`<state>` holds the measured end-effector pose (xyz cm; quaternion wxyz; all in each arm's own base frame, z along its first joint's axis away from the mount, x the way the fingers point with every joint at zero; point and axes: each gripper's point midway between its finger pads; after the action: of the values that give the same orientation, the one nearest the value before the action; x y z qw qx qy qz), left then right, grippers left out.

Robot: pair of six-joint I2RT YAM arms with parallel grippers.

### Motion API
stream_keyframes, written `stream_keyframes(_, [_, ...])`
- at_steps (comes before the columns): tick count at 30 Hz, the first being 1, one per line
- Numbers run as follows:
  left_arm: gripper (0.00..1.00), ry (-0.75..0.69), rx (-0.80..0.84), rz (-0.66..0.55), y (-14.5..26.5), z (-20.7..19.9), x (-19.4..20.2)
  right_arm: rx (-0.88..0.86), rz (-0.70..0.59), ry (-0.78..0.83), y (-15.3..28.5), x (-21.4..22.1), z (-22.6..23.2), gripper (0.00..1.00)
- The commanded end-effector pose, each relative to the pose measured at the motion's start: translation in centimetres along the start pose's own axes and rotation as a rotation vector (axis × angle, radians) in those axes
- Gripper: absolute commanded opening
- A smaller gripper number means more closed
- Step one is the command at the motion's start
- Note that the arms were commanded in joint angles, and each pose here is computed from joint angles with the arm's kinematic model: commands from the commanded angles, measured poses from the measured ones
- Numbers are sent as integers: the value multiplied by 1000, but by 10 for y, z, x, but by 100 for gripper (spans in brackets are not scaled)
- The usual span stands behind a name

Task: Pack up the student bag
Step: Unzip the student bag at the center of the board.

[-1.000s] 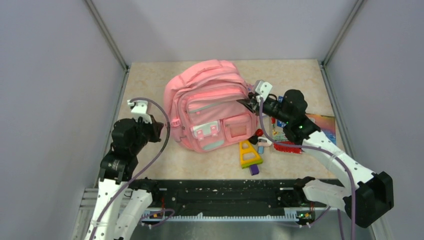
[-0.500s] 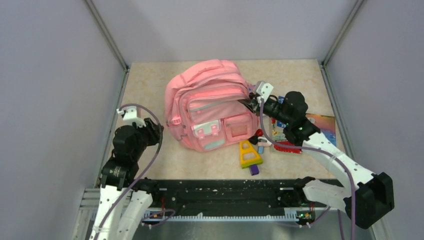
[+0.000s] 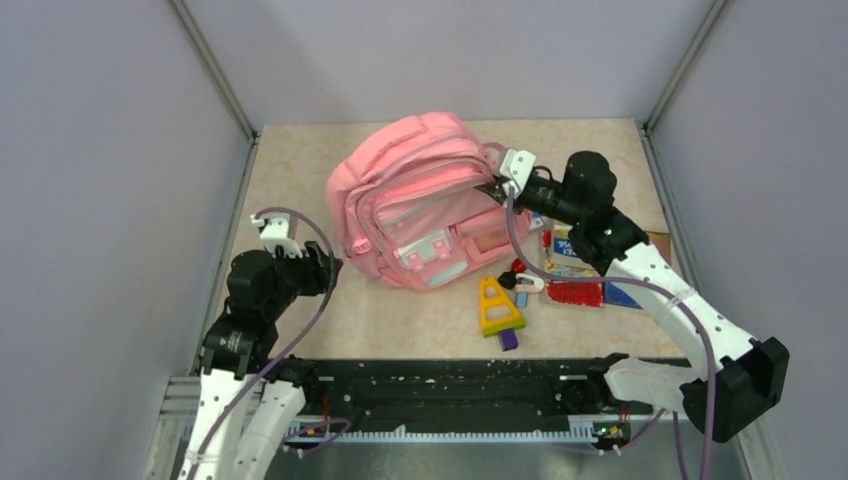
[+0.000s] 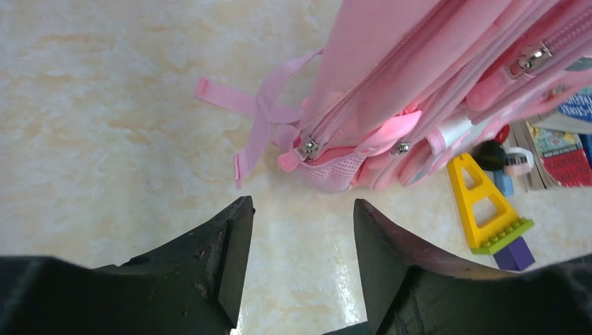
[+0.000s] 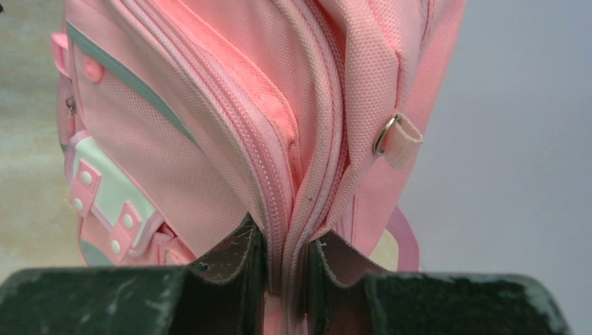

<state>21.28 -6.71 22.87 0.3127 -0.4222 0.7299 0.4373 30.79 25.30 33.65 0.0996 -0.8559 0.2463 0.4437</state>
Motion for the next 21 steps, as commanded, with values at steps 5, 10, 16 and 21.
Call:
stream_keyframes(5, [56,-123,250,37,5,-43,-3,-37,-24,300,16,-69,-47,0])
stream_keyframes(10, [56,-128,362,75,4,-58,9,-52,-32,323,23,-86,-52,0])
stream_keyframes(16, [52,-51,489,88,-2,-74,23,26,-110,276,34,-116,-63,0])
stream_keyframes(21, [49,-22,378,-3,-10,-55,15,100,-168,251,44,-131,-68,0])
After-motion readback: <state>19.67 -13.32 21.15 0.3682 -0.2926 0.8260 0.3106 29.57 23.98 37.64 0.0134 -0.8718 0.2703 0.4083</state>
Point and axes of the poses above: each gripper's point midway between its finger pads, its own y axis back along the fingers, its own z axis along the line the jaws close on, x = y × z, and after that the axes turned 8 degrees about y, right-handed
